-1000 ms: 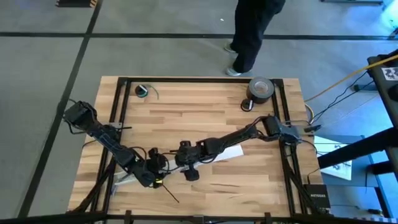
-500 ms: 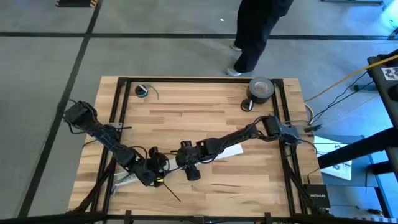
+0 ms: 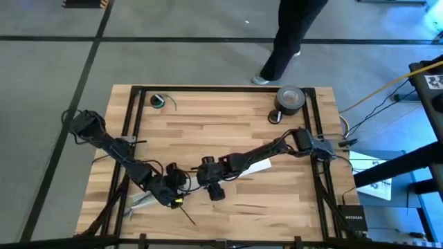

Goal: Ziptie cables
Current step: Close the white cable duct

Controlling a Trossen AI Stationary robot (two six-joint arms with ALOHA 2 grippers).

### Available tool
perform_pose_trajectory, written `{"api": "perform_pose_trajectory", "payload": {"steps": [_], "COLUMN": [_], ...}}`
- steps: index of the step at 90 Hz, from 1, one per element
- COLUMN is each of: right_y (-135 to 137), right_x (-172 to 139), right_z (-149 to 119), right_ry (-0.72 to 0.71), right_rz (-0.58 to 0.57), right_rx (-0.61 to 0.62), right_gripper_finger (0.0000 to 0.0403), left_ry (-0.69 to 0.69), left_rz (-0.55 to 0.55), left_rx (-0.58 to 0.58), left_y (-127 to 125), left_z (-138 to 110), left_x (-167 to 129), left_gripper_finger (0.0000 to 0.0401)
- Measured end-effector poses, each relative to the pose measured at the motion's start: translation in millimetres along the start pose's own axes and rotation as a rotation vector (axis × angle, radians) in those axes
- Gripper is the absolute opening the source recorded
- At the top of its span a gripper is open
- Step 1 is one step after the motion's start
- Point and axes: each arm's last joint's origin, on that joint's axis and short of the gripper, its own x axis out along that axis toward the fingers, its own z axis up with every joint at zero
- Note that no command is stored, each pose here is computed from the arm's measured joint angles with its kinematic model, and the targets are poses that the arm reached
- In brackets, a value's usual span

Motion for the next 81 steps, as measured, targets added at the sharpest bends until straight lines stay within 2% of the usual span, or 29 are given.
{"api": "perform_pose_trajectory", "payload": {"steps": [14, 39, 56, 81], "right_y": [-1.9, -3.3, -2.6, -1.3], "right_x": [-6.3, -17.8, -37.2, -47.8], "right_z": [-6.2, -27.5, -46.3, -67.3], "right_ry": [0.084, 0.234, 0.239, 0.145], "right_rz": [-0.009, -0.07, -0.095, -0.095], "right_rx": [0.007, 0.042, 0.085, 0.139], "right_gripper_finger": [0.0221, 0.0225, 0.0228, 0.0229], "left_ry": [-0.019, -0.011, -0.062, -0.137], "left_rz": [-0.032, -0.03, -0.006, 0.035], "left_rx": [-0.034, -0.095, -0.107, -0.068], "left_y": [-2.0, -6.1, -7.5, -4.3], "left_z": [7.1, -2.6, -3.5, 5.3], "left_x": [-14.3, -24.8, -26.9, -23.2], "left_gripper_finger": [0.032, 0.032, 0.032, 0.032]}}
